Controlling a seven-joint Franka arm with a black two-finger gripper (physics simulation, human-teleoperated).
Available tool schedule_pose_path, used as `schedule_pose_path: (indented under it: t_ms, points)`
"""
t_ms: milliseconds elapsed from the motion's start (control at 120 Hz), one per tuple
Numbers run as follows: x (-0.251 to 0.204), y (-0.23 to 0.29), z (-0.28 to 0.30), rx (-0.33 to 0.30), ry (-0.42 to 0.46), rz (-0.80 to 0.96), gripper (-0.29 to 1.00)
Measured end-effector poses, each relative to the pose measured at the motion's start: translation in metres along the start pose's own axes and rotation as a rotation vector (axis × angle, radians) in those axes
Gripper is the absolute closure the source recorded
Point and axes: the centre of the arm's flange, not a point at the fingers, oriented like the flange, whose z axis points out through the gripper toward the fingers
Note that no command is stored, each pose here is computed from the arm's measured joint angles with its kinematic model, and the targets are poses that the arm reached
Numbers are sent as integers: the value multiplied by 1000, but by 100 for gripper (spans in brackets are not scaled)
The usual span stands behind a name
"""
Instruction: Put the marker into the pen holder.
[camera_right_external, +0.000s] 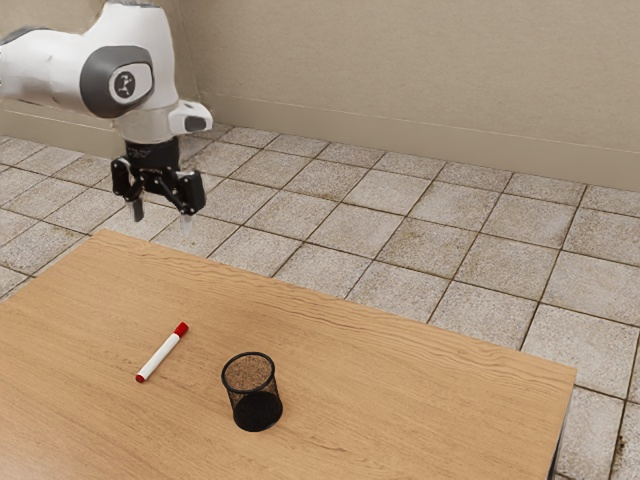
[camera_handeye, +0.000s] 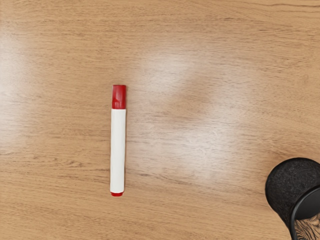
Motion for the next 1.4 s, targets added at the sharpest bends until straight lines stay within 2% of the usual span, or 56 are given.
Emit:
schedule_pose_path:
  t_ms: [158,258,467,700,917,1167,1400]
  points:
    - [7,-26,102,15,-29,-45,0]
    - [15,-38,136,18,-2,-67,0]
    - [14,-9,205,33,36,5,0]
    - [13,-40,223,19,88,-21,0]
    - [17,-43,264,19,70,-3,0]
    - [26,-50,282,18,79,1,0]
    - [31,-51,284,11,88,7,14]
